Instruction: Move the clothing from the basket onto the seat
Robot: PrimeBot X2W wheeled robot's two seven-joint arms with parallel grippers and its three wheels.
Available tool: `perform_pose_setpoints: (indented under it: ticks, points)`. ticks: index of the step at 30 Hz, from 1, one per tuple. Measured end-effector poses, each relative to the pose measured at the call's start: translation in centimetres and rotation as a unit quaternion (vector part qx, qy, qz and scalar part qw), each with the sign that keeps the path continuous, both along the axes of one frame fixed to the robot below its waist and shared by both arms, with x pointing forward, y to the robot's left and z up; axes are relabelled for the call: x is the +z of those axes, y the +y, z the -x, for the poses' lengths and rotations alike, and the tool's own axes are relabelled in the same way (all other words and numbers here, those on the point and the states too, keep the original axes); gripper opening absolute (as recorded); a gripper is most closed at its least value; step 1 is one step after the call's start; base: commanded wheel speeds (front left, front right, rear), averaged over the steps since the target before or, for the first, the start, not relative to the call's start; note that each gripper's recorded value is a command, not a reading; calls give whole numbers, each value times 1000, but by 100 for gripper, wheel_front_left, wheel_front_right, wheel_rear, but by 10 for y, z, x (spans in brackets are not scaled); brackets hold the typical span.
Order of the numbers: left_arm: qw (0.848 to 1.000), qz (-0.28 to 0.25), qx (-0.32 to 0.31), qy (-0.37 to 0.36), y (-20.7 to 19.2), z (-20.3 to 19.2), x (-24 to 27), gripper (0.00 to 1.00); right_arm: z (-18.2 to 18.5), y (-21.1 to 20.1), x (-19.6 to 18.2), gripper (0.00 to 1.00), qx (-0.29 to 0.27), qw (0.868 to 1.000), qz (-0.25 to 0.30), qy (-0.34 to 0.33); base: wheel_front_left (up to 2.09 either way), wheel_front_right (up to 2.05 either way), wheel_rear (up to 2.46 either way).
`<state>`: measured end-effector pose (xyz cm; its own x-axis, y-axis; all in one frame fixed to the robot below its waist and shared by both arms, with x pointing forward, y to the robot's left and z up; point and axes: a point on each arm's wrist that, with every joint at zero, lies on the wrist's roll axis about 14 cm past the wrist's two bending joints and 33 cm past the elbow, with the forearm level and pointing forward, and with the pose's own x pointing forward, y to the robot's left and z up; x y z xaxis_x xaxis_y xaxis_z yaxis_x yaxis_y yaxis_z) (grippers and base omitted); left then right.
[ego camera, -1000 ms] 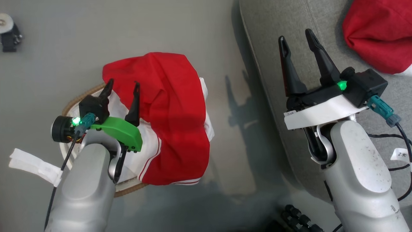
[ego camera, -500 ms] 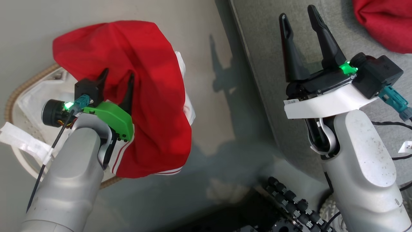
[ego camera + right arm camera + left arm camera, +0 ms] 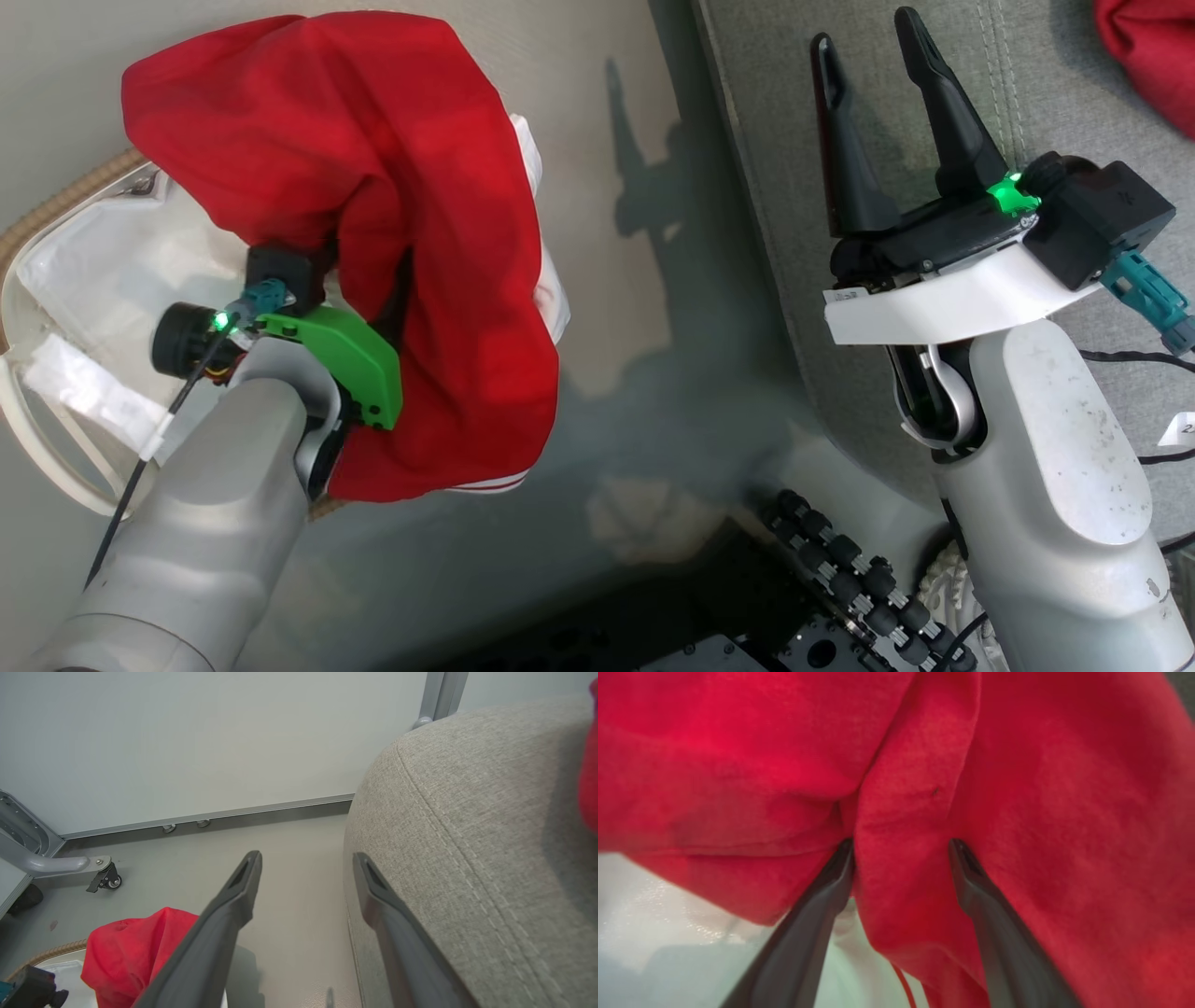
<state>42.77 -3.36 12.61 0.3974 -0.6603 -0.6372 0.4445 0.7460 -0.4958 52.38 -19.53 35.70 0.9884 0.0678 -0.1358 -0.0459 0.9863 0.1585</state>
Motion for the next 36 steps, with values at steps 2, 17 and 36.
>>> perform_pose_setpoints:
  ticks: [2, 17, 36]
  points:
    - [1000, 6, -7, 8, -4, 5, 1, 100, 0, 0, -1, 100, 1, 1000, 0, 1, 0, 0, 0]
    - [1000, 25, 8, 3, 0, -4, 33, 0, 3, -1, 28, 100, 0, 1000, 6, -18, 0, 0, 0]
    - [988, 51, 102, -100, 28, 11, 157, 0, 57, 9, 83, 100, 0, 999, 8, -36, 0, 0, 0]
